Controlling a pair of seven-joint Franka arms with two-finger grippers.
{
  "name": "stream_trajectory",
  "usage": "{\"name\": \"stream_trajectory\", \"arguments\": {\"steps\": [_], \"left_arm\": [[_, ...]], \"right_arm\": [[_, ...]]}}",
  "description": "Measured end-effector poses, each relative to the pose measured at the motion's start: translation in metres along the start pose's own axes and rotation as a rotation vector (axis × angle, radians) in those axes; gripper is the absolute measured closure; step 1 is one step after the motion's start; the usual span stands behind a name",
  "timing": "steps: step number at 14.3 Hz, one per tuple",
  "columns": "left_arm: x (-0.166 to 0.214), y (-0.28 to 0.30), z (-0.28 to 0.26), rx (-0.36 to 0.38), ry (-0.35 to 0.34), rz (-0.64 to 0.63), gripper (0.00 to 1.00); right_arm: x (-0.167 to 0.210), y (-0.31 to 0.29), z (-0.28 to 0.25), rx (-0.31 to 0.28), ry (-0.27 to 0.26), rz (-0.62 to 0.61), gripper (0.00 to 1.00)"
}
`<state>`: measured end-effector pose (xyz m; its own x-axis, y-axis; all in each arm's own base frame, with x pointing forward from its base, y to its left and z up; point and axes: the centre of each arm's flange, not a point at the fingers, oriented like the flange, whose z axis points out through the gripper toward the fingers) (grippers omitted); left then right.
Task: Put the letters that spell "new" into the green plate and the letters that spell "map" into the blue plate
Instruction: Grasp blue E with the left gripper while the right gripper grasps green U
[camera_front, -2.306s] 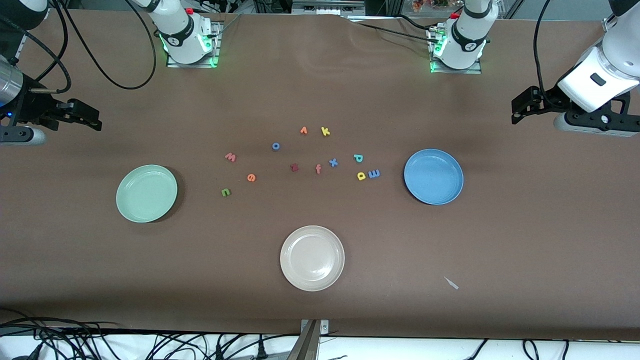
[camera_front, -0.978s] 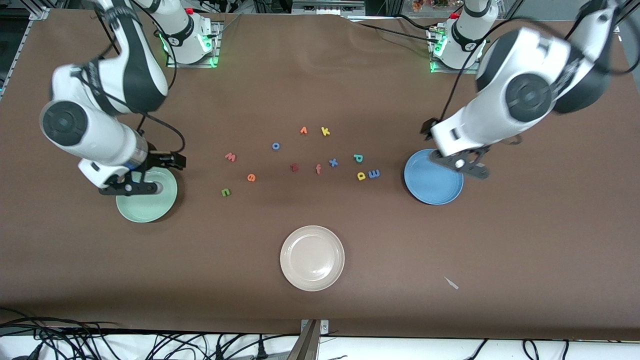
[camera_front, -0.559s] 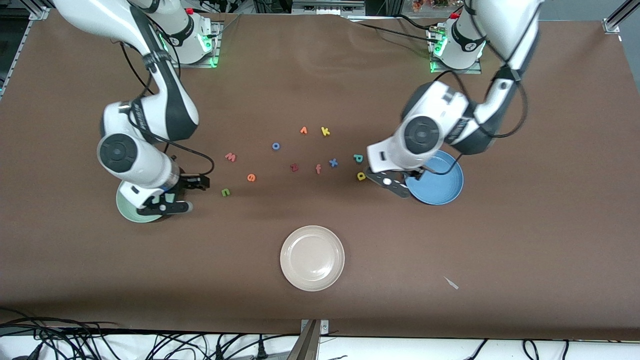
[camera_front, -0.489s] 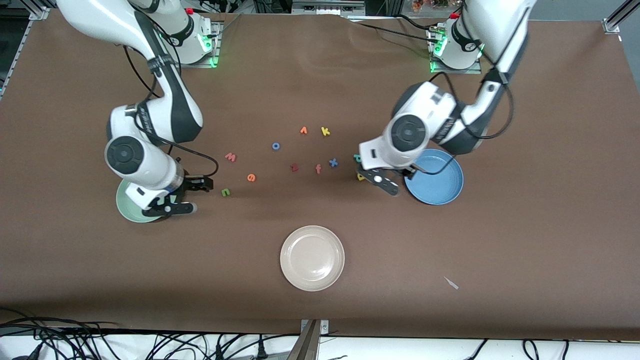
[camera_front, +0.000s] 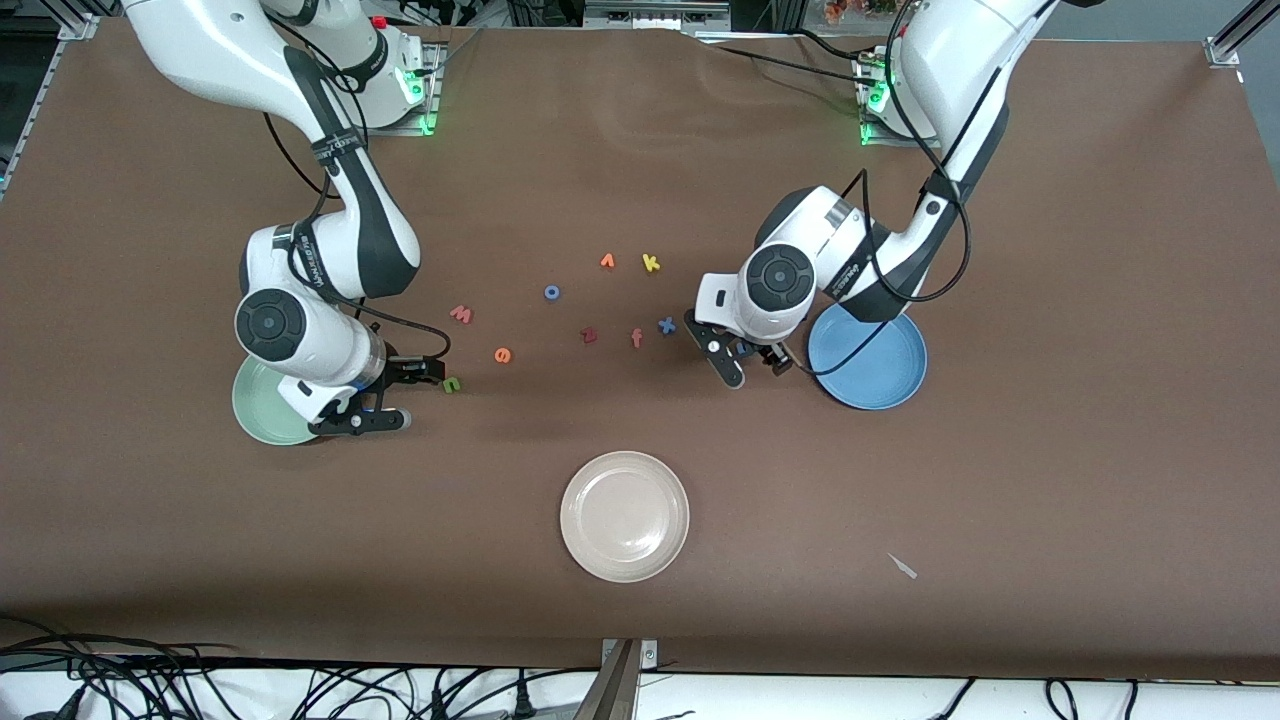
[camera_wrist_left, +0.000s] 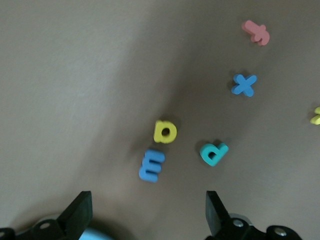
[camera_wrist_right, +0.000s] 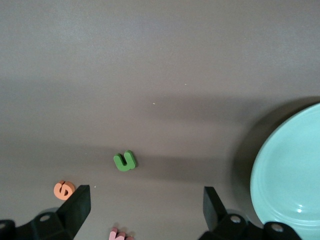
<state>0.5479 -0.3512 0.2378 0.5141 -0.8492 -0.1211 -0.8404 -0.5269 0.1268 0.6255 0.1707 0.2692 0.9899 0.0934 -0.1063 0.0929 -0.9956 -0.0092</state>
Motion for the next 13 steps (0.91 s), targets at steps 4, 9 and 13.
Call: {"name": "stream_trajectory", "arguments": {"steps": [4, 9, 13], "left_arm": [[-0.006, 0.0, 0.044, -0.015, 0.018, 0.046, 0.0], [-0.008, 0.008, 0.062, 0.036, -0.013, 0.12, 0.0], [-0.008, 0.011, 0.069, 0.045, -0.024, 0.143, 0.03]], "right_arm": [[0.001, 0.004, 0.009, -0.001, -0.009, -0.042, 0.0], [0.002, 0.004, 0.019, -0.003, -0.019, -0.068, 0.0], [0.002, 0.0, 0.035, -0.005, -0.03, -0.085, 0.01]]}}
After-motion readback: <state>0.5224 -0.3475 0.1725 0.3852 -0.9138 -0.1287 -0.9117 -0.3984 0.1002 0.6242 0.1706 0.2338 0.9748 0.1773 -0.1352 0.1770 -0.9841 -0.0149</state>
